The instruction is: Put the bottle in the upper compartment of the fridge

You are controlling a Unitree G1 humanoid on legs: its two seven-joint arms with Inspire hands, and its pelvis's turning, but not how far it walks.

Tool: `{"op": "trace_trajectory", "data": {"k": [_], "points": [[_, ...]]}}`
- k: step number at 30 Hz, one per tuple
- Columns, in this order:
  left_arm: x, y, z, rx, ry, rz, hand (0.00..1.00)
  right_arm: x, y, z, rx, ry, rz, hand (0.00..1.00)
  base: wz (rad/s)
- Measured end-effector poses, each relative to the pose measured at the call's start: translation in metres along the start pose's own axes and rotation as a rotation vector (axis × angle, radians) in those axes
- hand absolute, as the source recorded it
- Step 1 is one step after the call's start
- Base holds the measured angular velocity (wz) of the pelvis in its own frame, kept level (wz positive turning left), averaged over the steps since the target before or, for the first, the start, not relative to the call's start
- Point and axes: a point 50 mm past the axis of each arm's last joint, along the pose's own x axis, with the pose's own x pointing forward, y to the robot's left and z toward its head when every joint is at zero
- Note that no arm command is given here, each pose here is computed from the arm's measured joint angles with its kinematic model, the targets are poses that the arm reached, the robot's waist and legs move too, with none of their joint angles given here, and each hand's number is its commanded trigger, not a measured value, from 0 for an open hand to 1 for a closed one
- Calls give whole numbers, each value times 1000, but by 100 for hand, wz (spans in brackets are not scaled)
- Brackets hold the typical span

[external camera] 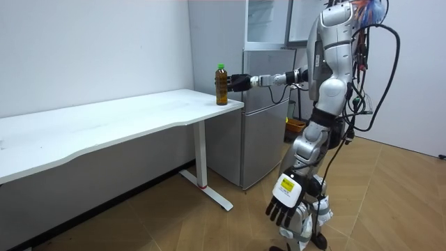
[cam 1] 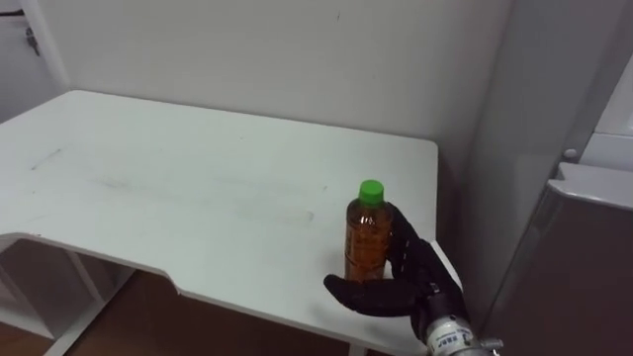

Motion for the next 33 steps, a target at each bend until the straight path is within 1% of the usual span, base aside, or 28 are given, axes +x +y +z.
{"op": "trace_trajectory", "data": {"k": [7, 11, 23, 27, 33], "points": [[-1, -3, -2, -1, 9, -18, 0, 1, -7, -4, -23, 19, -53, 0, 2], [-1, -4, -5, 1, 26, -21, 0, 1, -8, -5, -25, 25, -57, 0, 0], [-1, -6, -4, 16, 23, -27, 0, 1, -12, -5, -32, 28, -114, 0, 3], [-1, -8, -3, 30, 19, -32, 0, 10, -20, -14, -62, 84, -162, 0, 4], [-2, -11, -1, 58, 10, -34, 0, 14, -21, -10, -65, 77, -199, 0, 3]]}}
